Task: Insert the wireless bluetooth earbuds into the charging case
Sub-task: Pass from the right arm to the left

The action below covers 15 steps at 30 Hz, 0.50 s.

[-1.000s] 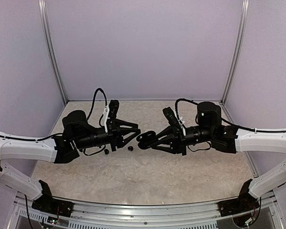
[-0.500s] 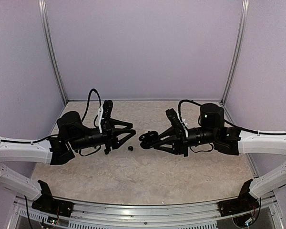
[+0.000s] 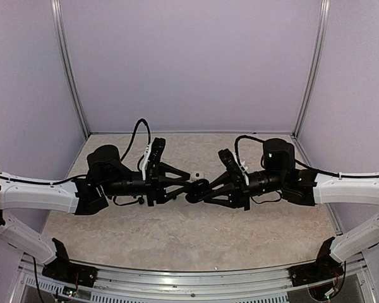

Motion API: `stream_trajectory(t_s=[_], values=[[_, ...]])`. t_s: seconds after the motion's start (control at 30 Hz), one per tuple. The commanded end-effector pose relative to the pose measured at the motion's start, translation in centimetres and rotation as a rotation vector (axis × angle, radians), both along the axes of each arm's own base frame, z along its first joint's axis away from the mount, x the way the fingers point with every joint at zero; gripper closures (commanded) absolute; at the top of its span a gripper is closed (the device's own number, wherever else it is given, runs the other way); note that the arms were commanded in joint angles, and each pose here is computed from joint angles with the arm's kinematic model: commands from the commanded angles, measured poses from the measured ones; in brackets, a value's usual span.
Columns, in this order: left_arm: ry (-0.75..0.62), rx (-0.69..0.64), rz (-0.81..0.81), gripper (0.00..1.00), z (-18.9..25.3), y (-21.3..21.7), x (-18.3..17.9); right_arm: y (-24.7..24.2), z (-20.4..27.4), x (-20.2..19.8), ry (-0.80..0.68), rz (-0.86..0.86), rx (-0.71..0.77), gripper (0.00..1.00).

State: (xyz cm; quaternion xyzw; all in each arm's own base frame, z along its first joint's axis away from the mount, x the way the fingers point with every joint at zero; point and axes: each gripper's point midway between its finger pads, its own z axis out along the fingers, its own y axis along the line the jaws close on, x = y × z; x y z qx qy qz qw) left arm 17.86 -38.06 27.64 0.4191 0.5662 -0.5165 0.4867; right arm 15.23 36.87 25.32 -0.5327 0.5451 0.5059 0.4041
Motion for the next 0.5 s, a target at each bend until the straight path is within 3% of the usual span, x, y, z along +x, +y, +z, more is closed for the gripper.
stream_trajectory(t_s=[0.0, 0.47], values=[[-0.015, -0.002, -0.058, 0.63, 0.6, -1.3, -0.7, 0.4, 0.5, -0.5, -0.011, 0.045, 0.01, 1.0], [0.018, 0.016, -0.103, 0.85, -0.4, -2.5, -1.3, 0.5, 0.8, -0.6, -0.025, 0.045, 0.018, 1.0]])
